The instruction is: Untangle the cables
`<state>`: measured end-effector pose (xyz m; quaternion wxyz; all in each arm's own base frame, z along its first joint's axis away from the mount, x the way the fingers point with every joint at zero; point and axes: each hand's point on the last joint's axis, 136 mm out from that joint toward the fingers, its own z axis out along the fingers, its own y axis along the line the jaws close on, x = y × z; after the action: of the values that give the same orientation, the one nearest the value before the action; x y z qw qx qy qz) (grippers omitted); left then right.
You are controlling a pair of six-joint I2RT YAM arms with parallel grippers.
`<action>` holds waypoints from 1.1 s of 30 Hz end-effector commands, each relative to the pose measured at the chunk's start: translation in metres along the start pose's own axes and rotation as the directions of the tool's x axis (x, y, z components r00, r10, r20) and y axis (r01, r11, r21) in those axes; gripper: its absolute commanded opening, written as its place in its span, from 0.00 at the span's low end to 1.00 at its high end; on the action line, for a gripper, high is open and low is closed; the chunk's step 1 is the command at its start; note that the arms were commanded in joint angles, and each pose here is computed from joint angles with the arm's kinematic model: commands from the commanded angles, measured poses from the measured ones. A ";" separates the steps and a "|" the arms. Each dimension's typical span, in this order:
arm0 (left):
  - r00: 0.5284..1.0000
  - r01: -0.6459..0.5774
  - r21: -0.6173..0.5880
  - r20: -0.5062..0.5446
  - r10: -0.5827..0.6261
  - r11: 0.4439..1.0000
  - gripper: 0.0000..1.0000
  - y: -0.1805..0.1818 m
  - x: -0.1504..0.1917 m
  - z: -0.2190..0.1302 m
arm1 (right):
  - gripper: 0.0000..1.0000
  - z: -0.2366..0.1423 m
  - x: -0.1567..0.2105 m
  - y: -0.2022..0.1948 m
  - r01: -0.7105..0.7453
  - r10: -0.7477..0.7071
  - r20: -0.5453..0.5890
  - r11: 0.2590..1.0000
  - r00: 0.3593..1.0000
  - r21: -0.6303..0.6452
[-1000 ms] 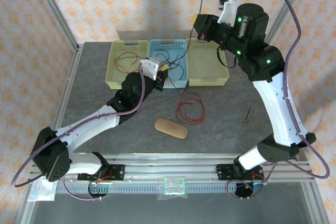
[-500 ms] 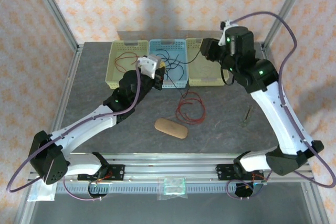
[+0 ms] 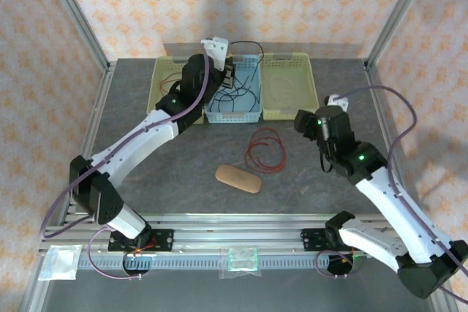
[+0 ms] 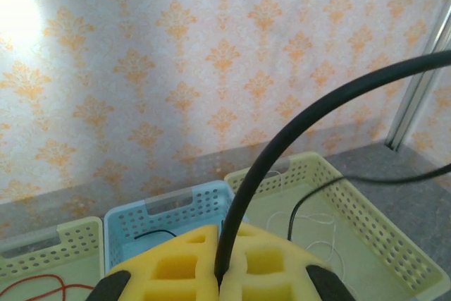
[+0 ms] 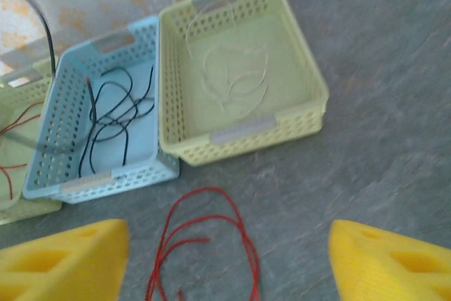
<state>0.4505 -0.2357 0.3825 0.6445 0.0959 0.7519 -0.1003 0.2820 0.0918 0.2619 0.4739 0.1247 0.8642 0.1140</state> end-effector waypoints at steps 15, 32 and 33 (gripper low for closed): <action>0.990 0.070 -0.194 -0.109 -0.093 0.979 0.00 0.056 0.006 0.064 | 0.93 0.002 -0.013 0.063 -0.107 0.140 0.065 0.927 0.988 -0.359; 0.952 -0.051 -0.292 -0.304 -0.042 0.955 0.00 0.088 0.097 0.138 | 0.92 0.002 -0.014 0.061 -0.108 0.130 0.047 0.938 0.990 -0.330; 0.944 -0.069 -0.297 -0.327 -0.034 0.952 0.00 0.090 0.105 0.142 | 0.92 0.002 -0.014 0.060 -0.107 0.129 0.047 0.939 0.991 -0.327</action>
<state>0.5895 -0.1960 0.2621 0.5339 0.0136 0.8454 0.0068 0.2983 0.1443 0.2758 0.4983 0.1037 0.8163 0.2731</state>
